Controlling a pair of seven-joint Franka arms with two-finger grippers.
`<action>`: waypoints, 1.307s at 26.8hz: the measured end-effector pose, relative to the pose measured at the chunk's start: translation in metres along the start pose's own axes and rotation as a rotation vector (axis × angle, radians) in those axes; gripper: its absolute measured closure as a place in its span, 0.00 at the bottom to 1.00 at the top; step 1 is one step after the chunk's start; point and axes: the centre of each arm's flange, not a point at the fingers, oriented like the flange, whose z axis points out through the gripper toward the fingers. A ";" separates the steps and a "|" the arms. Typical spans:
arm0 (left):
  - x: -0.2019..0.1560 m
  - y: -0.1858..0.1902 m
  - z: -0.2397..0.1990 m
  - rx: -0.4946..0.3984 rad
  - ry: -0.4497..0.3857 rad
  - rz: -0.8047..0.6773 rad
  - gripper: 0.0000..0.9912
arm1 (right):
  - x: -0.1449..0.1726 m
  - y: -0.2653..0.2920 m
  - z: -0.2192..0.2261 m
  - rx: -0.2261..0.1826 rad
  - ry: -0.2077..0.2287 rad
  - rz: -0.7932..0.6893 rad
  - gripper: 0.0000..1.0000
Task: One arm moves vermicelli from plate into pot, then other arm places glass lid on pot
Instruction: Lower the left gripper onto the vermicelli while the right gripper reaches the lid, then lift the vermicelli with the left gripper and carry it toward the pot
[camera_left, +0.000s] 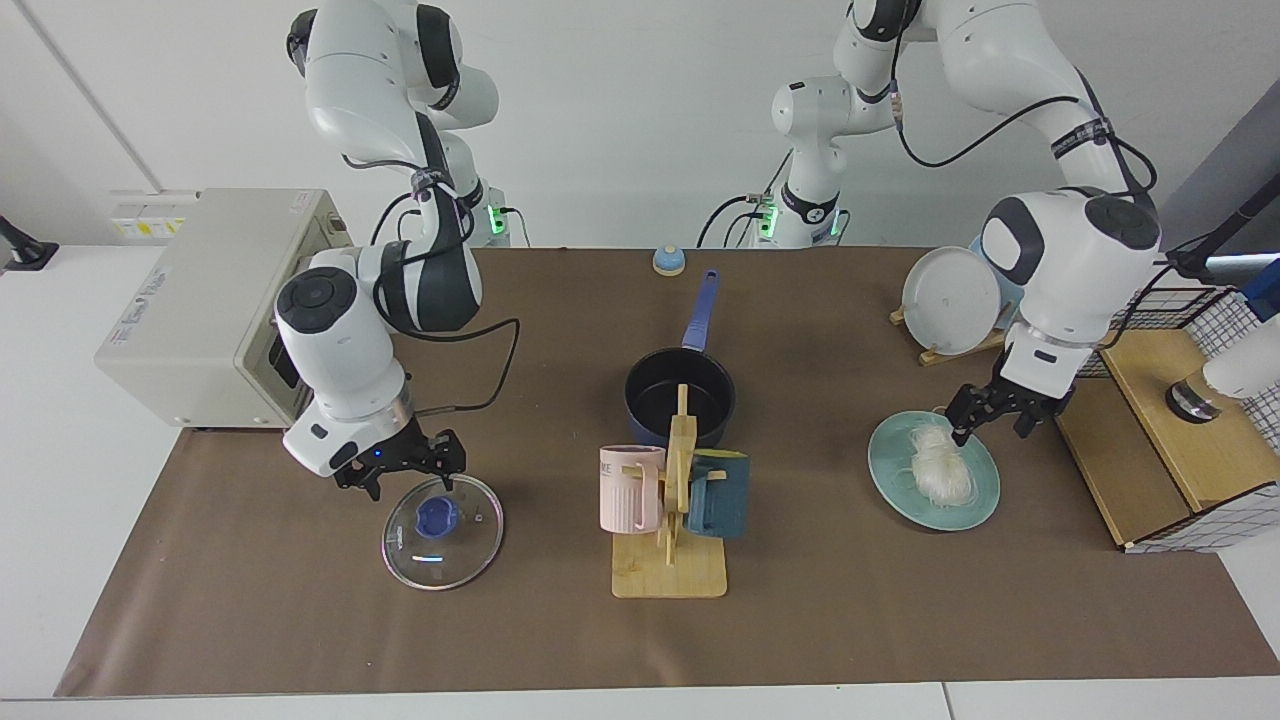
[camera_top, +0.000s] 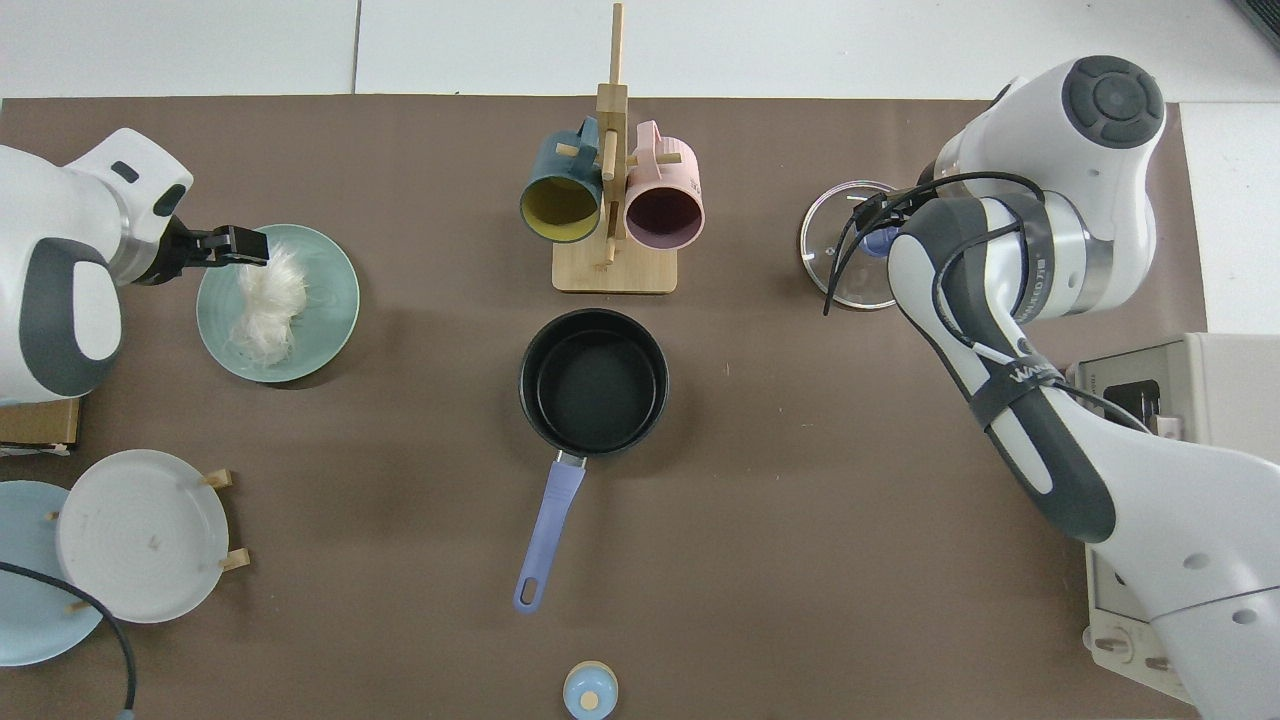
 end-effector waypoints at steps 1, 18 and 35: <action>0.001 0.004 0.011 -0.004 -0.003 0.005 0.00 | 0.001 -0.003 0.005 0.000 0.001 0.001 0.00; -0.005 0.010 0.088 -0.007 -0.051 0.026 0.00 | 0.006 -0.008 0.058 -0.002 0.023 0.005 0.00; 0.000 0.011 0.096 -0.003 -0.017 0.018 0.45 | 0.002 -0.009 0.074 -0.001 0.010 0.003 0.00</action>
